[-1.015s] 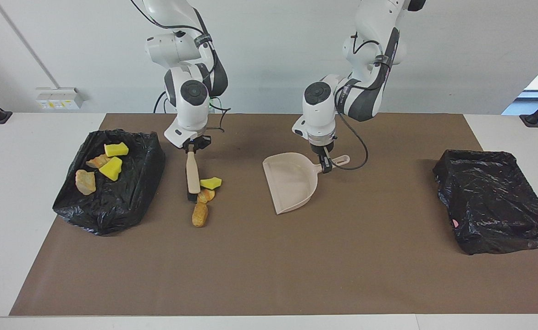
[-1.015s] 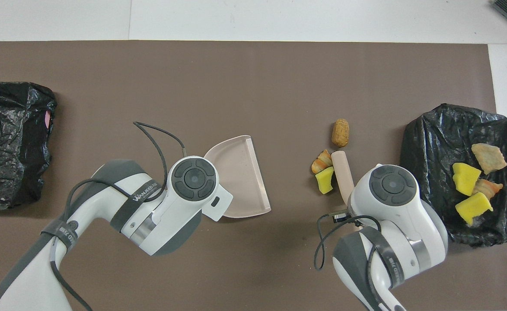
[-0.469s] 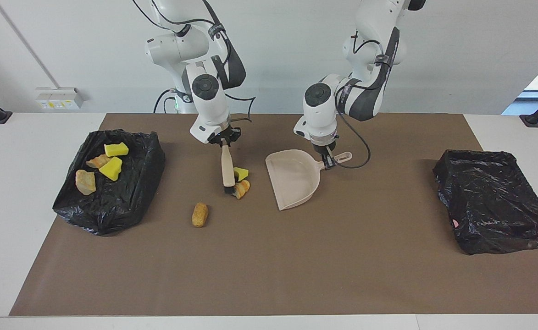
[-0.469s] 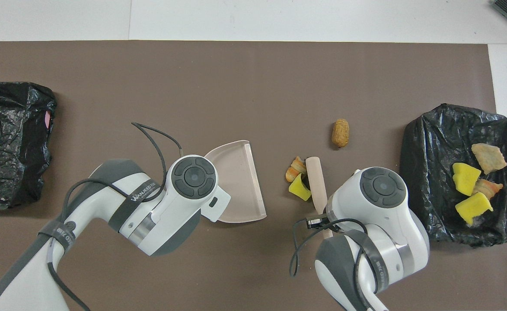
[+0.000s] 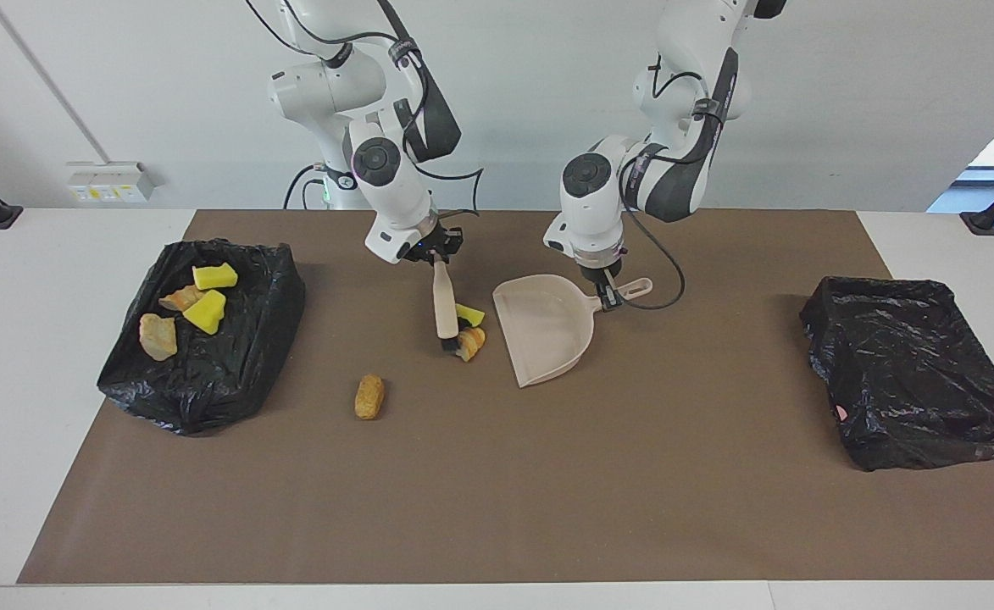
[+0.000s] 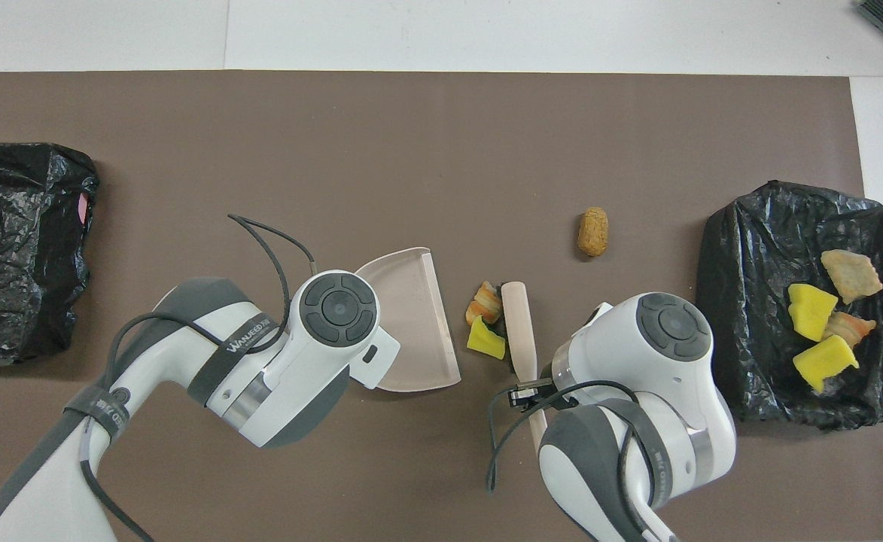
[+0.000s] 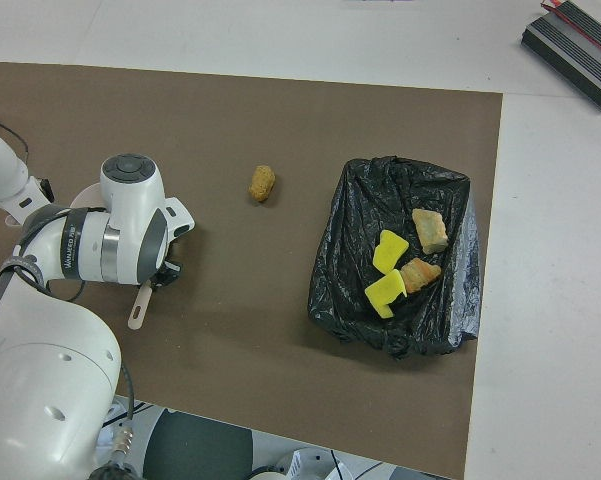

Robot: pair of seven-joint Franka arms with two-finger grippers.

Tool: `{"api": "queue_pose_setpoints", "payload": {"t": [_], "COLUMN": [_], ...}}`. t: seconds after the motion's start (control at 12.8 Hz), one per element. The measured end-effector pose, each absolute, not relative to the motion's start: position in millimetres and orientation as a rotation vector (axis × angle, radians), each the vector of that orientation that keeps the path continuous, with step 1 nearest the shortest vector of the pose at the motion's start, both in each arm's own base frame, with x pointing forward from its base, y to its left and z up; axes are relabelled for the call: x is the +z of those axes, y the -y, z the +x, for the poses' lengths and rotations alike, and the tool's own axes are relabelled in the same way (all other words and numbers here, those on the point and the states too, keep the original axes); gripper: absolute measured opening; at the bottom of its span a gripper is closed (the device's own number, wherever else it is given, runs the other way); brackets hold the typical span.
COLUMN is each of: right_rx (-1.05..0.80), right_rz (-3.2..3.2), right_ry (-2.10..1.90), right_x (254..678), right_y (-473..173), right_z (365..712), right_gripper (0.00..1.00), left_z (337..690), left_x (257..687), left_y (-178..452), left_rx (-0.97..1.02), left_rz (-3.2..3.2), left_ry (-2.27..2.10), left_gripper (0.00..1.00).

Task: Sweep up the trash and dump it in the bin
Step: 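Sweep the farther bread piece toward the dustpan with the right gripper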

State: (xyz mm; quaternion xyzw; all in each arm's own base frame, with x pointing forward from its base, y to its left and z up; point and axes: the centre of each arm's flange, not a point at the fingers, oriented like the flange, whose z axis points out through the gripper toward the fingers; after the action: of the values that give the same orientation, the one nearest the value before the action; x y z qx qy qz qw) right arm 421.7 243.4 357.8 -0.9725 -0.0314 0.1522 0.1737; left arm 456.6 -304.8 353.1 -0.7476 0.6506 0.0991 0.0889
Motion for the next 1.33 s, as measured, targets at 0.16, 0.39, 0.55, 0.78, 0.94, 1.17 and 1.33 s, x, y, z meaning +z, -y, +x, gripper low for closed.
{"api": "queue_pose_setpoints", "payload": {"t": [0.16,0.39,0.55,0.78,0.94,1.17,1.33], "right_rx": [0.428,0.409,0.366,0.264,0.253,0.257,0.272], "right_rz": [-2.743,-2.8,-2.925,-3.124,-3.232,-3.325,-3.364], "right_ry": [0.104,0.15,0.226,0.367,0.462,0.544,0.571], "right_x": [362,369,386,400,403,407,401], "right_y": [-253,-250,-243,-218,-180,-124,-109], "right_z": [419,425,437,468,500,544,566], "right_gripper": [0.26,0.26,0.26,0.26,0.26,0.26,0.26], "left_z": [457,457,457,456,456,453,447], "left_x": [353,353,353,353,353,355,358], "left_y": [305,305,305,305,305,304,305], "left_rx": [0.295,0.295,0.295,0.296,0.297,0.331,0.356], "left_rz": [-2.224,-2.224,-2.224,-2.224,-2.224,-2.219,-2.225], "left_ry": [-1.936,-1.936,-1.936,-1.936,-1.936,-1.929,-1.904], "left_gripper": [0.32,0.32,0.32,0.32,0.32,0.32,0.32]}}
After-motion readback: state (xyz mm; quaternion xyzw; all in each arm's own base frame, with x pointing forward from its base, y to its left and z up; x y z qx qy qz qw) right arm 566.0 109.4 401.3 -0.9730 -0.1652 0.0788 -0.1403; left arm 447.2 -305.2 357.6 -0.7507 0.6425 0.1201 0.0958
